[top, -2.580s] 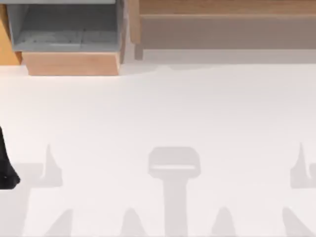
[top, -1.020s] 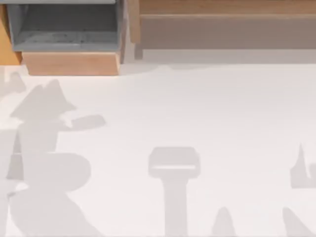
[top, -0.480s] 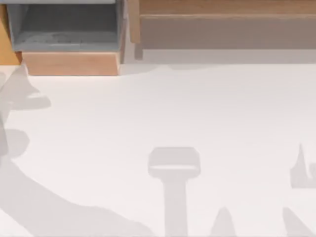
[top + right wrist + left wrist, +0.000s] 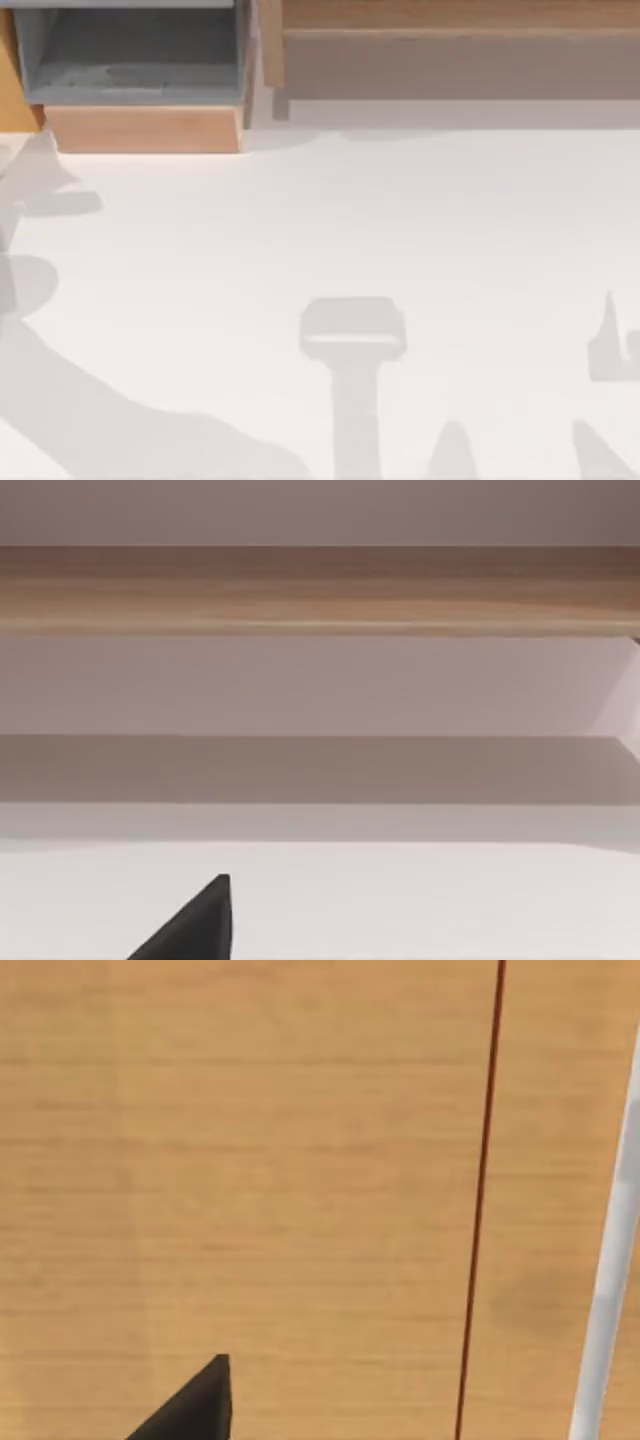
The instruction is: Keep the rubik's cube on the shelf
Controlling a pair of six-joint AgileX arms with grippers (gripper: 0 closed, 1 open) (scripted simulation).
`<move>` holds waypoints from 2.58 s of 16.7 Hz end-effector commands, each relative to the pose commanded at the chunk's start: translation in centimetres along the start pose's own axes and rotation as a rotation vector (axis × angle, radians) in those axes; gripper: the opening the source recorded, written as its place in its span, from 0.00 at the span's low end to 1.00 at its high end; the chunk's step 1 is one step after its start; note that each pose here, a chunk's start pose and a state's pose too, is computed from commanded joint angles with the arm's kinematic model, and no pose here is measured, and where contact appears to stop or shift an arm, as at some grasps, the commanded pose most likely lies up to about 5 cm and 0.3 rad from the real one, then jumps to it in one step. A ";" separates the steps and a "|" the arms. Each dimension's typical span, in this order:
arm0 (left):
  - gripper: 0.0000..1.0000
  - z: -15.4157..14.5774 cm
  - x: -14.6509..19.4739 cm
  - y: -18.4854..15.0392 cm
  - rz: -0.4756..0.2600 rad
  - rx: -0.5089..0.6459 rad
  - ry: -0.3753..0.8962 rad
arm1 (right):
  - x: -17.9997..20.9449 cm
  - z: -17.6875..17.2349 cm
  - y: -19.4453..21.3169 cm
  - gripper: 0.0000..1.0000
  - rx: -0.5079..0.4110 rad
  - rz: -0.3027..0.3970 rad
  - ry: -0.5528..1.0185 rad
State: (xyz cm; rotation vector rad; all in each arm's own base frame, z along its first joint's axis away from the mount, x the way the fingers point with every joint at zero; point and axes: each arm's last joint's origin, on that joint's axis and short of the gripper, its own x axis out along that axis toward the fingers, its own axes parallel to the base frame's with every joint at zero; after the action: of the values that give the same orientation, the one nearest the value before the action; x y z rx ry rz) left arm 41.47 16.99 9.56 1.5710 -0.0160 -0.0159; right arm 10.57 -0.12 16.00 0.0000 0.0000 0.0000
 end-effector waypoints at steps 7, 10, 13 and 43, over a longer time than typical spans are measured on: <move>1.00 -0.1 1.8 0.0 0.000 0.000 0.000 | 0.0 0.0 0.0 1.00 0.000 0.000 0.000; 0.85 -0.1 1.8 0.0 0.000 0.000 0.000 | 0.0 0.0 0.0 1.00 0.000 0.000 0.000; 0.62 -0.1 1.8 0.0 0.000 0.000 0.000 | 0.0 0.0 0.0 1.00 0.000 0.000 0.000; 0.00 -0.2 -4.6 -0.5 -0.017 -0.013 0.004 | 0.0 0.0 0.0 1.00 0.000 0.000 0.000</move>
State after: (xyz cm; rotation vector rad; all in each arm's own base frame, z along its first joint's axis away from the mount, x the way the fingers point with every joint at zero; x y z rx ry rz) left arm 36.83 17.32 9.01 1.5582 0.0006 -0.0269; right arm 10.57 -0.12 16.00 0.0000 0.0000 0.0000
